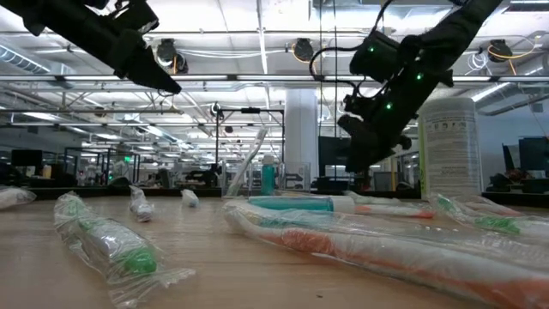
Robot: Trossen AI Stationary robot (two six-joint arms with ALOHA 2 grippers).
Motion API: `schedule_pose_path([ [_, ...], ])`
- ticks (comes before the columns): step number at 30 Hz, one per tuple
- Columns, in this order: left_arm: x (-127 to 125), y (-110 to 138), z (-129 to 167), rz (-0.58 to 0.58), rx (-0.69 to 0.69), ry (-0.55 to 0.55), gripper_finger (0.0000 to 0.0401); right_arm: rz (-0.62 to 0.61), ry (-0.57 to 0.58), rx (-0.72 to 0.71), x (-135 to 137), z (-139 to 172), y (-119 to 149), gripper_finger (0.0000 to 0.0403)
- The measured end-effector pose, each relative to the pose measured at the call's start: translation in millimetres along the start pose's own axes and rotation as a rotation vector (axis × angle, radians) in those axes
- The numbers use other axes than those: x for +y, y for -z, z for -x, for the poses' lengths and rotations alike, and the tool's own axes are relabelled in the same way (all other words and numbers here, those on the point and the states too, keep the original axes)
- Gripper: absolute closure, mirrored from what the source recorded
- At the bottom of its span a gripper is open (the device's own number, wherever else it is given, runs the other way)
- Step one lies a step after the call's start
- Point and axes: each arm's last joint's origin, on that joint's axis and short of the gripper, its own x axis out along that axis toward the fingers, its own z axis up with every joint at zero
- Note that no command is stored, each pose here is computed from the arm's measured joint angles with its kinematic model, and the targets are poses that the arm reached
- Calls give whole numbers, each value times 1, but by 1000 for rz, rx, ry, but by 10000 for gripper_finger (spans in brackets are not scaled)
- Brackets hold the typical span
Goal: Pick & Place Toothbrushes
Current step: Put the green toothbrush into the transparent organizer
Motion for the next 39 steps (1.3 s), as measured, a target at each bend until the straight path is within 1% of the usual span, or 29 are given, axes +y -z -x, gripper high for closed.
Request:
schedule_pose_path([
  [4,0,1,0,15,15,2,240,-35,34,-1,-5,0,1,285],
  [6,0,1,0,17,12,3,240,-48,46,21,-6,-5,5,284],
  [9,0,1,0,26,13,3,240,-36,70,71,-7,-14,16,282],
  [14,0,1,0,31,13,3,240,-83,101,123,-6,-27,27,282],
  [17,0,1,0,29,13,3,240,-82,118,147,-6,-34,32,283],
  [21,0,1,0,29,13,3,240,-90,126,161,-4,-41,36,300],
  [25,-1,1,0,28,13,3,240,-80,123,173,-4,-43,38,342],
  [28,0,1,0,28,13,2,240,-62,103,156,-3,-44,36,384],
  [29,0,1,0,28,13,2,240,-58,87,144,-2,-43,34,393],
  [34,-1,1,0,20,13,2,240,-53,-26,87,5,-37,26,398],
  [36,0,1,0,16,13,1,240,-47,-67,18,10,-30,17,401],
  [39,0,1,0,16,13,1,240,-45,-98,-89,15,-20,5,402],
])
